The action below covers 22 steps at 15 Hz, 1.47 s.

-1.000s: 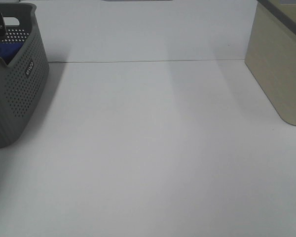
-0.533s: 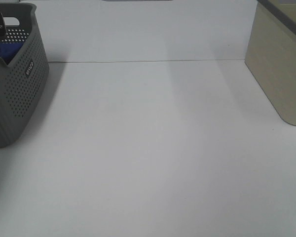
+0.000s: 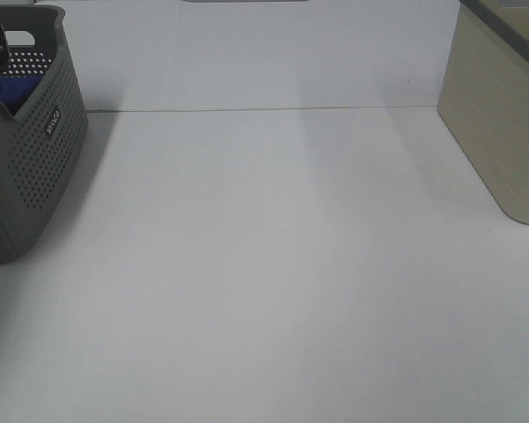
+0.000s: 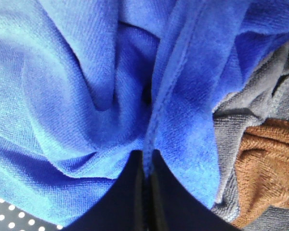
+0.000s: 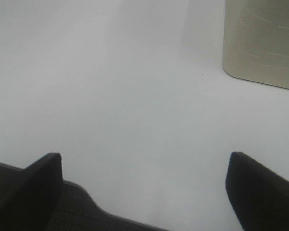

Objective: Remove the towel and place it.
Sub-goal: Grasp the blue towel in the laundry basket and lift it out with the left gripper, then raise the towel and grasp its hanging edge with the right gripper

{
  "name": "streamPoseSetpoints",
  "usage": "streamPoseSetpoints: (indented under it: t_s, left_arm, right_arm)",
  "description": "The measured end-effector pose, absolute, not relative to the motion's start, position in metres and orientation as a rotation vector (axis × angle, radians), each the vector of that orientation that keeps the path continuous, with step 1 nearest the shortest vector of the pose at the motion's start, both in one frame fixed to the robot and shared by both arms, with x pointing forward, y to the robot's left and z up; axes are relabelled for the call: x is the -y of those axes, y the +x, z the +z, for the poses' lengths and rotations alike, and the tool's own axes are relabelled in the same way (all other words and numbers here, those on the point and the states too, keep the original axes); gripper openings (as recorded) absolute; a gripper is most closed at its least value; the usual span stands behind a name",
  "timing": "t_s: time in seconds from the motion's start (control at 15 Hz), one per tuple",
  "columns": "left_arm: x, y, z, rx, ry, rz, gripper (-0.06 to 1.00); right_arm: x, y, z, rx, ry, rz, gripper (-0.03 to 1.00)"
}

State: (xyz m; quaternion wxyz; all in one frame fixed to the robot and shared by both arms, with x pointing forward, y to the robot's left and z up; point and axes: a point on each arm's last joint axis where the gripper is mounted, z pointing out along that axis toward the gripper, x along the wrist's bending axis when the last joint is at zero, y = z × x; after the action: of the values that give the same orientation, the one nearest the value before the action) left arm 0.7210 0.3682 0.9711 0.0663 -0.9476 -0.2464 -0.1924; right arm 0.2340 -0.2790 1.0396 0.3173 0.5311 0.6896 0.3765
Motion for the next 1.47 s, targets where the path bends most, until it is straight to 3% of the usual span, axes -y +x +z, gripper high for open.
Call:
streamPoseSetpoints:
  t_s: [0.33, 0.4, 0.47, 0.8, 1.13, 1.47]
  left_arm:
    - [-0.366, 0.709, 1.009, 0.756, -2.843, -0.619, 0.0]
    - [-0.366, 0.702, 1.028, 0.782, -2.832, -0.644, 0.0]
    - [-0.365, 0.684, 1.068, 0.868, -2.801, -0.723, 0.0]
    - [-0.359, 0.634, 1.16, 1.053, -2.709, -1.004, 0.0]
    - [-0.325, 0.584, 1.228, 0.977, -2.699, -1.295, 0.0]
    - [-0.279, 0.543, 1.273, 0.735, -2.598, -1.557, 0.0]
  right_arm:
    - [0.279, 0.234, 1.04, -1.815, 1.398, 0.991, 0.89]
    - [0.279, 0.234, 1.04, -1.815, 1.398, 0.991, 0.89]
    - [0.279, 0.234, 1.04, -1.815, 1.398, 0.991, 0.89]
    - [0.279, 0.234, 1.04, -1.815, 1.398, 0.991, 0.89]
    - [0.279, 0.234, 1.04, -1.815, 1.398, 0.991, 0.89]
    - [0.271, 0.233, 1.042, -1.852, 1.365, 1.088, 0.89]
